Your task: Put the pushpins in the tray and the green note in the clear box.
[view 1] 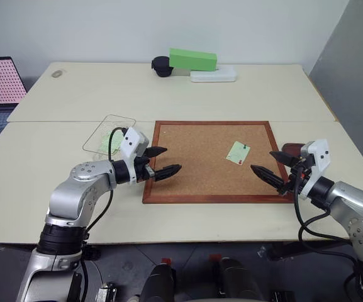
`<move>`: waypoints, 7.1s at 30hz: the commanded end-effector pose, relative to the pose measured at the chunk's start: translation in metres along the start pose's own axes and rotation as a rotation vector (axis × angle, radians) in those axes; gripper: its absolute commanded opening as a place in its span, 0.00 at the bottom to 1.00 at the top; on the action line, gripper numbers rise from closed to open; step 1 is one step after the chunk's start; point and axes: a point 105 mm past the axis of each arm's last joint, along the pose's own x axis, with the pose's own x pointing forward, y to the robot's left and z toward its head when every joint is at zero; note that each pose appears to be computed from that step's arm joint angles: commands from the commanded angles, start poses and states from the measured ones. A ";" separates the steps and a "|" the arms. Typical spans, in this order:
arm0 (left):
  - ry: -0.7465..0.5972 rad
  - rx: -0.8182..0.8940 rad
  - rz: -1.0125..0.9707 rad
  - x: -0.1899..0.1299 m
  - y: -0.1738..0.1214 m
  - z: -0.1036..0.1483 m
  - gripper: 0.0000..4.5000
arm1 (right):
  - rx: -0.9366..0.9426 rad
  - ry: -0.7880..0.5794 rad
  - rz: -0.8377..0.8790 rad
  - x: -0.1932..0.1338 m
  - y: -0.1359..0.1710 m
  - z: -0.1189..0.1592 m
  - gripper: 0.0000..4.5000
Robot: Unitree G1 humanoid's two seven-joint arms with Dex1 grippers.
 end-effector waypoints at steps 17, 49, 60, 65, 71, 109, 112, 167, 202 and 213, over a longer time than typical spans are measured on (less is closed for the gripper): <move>-0.041 0.065 0.011 0.010 0.000 0.017 0.99 | -0.085 -0.040 -0.033 0.003 -0.005 0.011 1.00; -0.150 0.062 -0.110 0.098 -0.022 0.007 0.00 | -0.103 -0.073 -0.381 0.076 -0.056 -0.005 1.00; 0.083 0.016 -0.116 0.109 -0.030 -0.064 0.00 | -0.063 -0.046 -0.363 0.102 -0.062 -0.015 1.00; 0.060 -0.012 -0.112 0.109 -0.029 -0.059 0.00 | -0.070 -0.010 -0.337 0.113 -0.061 -0.024 1.00; 0.046 -0.011 -0.102 0.107 -0.026 -0.052 0.00 | -0.081 -0.002 -0.317 0.116 -0.061 -0.027 0.81; 0.052 -0.046 -0.098 0.108 -0.030 -0.054 0.00 | -0.071 -0.184 -0.319 0.102 -0.051 0.005 0.00; 0.056 -0.047 -0.098 0.108 -0.030 -0.055 0.00 | -0.070 -0.190 -0.320 0.100 -0.051 0.006 0.00; 0.047 -0.019 -0.108 0.110 -0.035 -0.057 0.00 | -0.404 0.023 -0.781 -0.001 -0.133 -0.010 0.93; 0.046 -0.018 -0.075 0.106 -0.027 -0.055 0.00 | -0.088 0.040 -0.047 0.087 -0.014 -0.042 0.43; 0.045 -0.020 -0.077 0.107 -0.027 -0.055 0.00 | -0.081 0.019 -0.071 0.085 -0.020 -0.038 0.00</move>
